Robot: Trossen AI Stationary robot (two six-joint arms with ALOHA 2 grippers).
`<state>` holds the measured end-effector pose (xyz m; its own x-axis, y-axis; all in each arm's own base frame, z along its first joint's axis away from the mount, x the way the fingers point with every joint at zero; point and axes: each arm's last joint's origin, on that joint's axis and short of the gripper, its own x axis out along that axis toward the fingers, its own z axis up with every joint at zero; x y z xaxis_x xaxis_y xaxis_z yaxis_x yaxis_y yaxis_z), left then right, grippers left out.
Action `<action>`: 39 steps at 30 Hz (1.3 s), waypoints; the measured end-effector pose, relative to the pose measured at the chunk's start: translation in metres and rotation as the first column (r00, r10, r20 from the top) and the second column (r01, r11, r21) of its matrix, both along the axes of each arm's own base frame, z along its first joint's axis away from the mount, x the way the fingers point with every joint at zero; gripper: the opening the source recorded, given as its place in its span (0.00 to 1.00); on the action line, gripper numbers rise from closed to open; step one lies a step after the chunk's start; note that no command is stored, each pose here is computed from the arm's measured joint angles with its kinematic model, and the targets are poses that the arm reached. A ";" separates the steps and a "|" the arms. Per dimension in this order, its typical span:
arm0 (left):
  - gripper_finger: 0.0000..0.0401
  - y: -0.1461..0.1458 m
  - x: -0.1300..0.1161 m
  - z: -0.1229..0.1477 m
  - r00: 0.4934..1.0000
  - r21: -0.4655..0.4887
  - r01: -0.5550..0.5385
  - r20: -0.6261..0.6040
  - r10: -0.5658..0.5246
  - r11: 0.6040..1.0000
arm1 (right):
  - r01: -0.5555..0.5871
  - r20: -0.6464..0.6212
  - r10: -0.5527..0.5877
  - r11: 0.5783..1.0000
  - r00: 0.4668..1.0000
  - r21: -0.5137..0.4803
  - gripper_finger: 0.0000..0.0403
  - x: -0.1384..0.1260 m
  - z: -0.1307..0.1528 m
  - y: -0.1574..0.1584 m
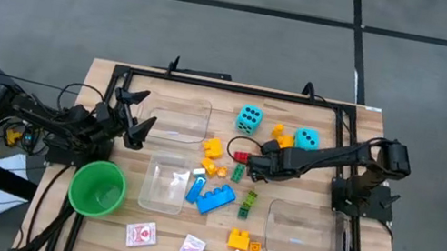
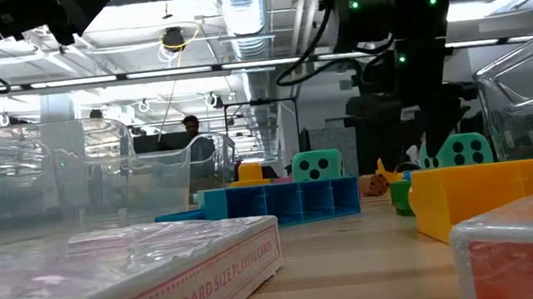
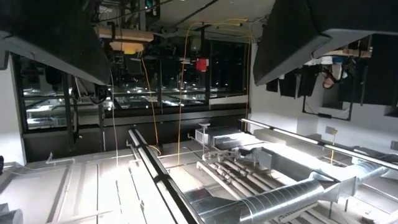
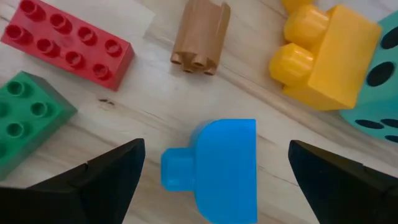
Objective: Pick & Place Toys
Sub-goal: Put the blue game piece into the bottom right transparent bin
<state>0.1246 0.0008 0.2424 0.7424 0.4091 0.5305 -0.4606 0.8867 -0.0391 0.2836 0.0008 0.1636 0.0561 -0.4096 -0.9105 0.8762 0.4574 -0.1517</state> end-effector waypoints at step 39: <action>0.98 0.000 0.001 -0.002 1.000 -0.007 0.006 -0.017 -0.006 1.000 | -0.012 0.038 0.010 0.999 0.999 0.041 0.77 -0.017 -0.039 0.002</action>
